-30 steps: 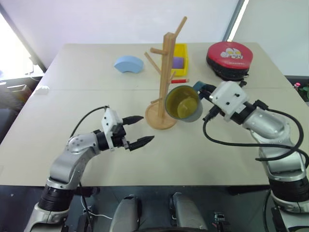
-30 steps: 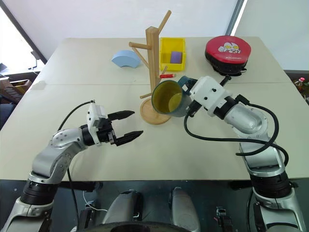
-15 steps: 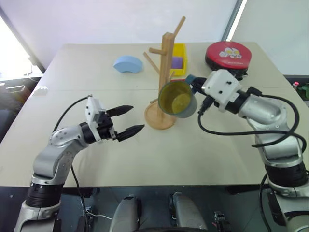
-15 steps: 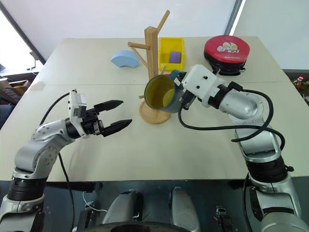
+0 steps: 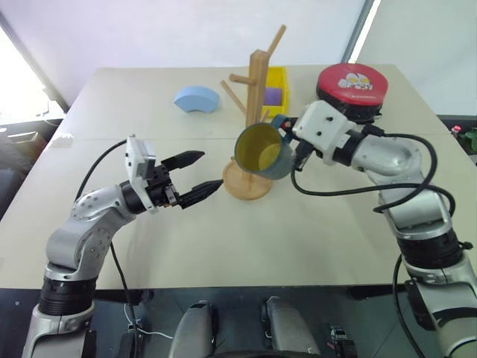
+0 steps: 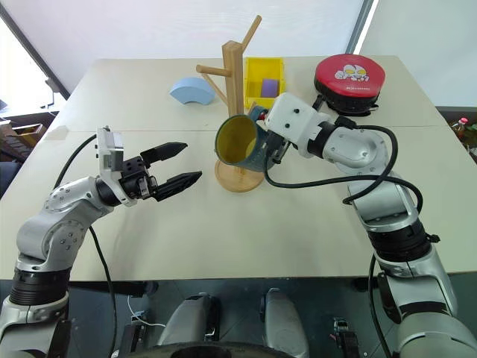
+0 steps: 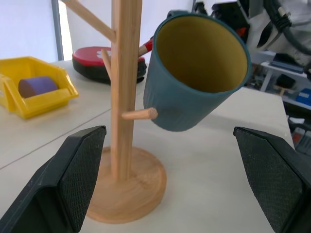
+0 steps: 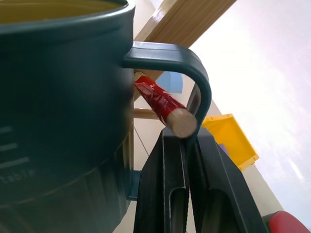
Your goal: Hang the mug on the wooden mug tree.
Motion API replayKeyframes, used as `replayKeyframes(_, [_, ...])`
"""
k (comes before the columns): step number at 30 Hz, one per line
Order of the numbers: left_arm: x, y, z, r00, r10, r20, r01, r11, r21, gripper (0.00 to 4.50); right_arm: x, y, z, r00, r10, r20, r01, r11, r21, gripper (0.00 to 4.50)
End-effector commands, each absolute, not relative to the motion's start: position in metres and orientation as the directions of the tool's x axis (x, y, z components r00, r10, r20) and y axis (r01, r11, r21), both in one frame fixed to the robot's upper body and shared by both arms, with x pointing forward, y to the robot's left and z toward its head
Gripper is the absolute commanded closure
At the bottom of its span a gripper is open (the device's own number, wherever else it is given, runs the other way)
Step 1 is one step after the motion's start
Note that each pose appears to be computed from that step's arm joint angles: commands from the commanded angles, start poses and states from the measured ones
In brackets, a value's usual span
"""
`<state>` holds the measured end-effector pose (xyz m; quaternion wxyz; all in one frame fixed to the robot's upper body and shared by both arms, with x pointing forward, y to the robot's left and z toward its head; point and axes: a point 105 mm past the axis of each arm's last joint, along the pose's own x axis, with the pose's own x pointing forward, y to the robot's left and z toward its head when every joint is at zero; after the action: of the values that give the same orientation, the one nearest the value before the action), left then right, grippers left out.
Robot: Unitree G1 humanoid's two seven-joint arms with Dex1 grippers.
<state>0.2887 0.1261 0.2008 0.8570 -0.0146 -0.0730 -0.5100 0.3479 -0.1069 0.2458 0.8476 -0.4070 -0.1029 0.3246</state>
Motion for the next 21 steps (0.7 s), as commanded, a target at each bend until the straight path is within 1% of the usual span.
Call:
replayKeyframes(1, [0.285,0.127,0.220,0.457,-0.868,0.193,0.873,0.480,0.093,0.00,0.349,-0.101,0.260,0.768,0.639,-0.050,-0.426,0.450,-0.785,4.44])
replayKeyframes(7, [0.285,0.124,0.220,0.456,-0.868,0.198,0.873,0.479,0.091,0.00,0.354,-0.101,0.266,0.776,0.629,-0.036,-0.405,0.454,-0.794,4.44])
replayKeyframes(8, [0.286,0.124,0.221,0.457,-0.867,0.200,0.872,0.481,0.091,0.00,0.353,-0.103,0.268,0.779,0.627,-0.032,-0.398,0.455,-0.797,3.79])
replayKeyframes(9, [0.286,0.124,0.221,0.458,-0.866,0.200,0.872,0.482,0.091,0.00,0.352,-0.105,0.269,0.780,0.626,-0.030,-0.391,0.449,-0.804,3.48])
replayKeyframes(11, [0.286,0.124,0.220,0.464,-0.863,0.199,0.869,0.487,0.089,0.00,0.348,-0.111,0.270,0.782,0.622,-0.030,-0.380,0.439,-0.814,2.53])
replayKeyframes(12, [0.287,0.125,0.220,0.467,-0.862,0.198,0.867,0.490,0.088,0.00,0.346,-0.114,0.270,0.784,0.620,-0.032,-0.378,0.436,-0.817,2.53])
replayKeyframes(17, [0.295,0.134,0.213,0.538,-0.820,0.195,0.828,0.557,0.063,0.00,0.332,-0.149,0.262,0.803,0.595,-0.033,-0.418,0.522,-0.743,2.53])
replayKeyframes(19, [0.303,0.144,0.208,0.605,-0.771,0.200,0.781,0.623,0.042,0.00,0.328,-0.167,0.256,0.818,0.576,0.008,-0.432,0.622,-0.653,2.53])
replayKeyframes(21, [0.315,0.160,0.196,0.692,-0.701,0.174,0.707,0.707,0.034,0.00,0.326,-0.189,0.239,0.841,0.540,0.041,-0.438,0.724,-0.533,2.53])
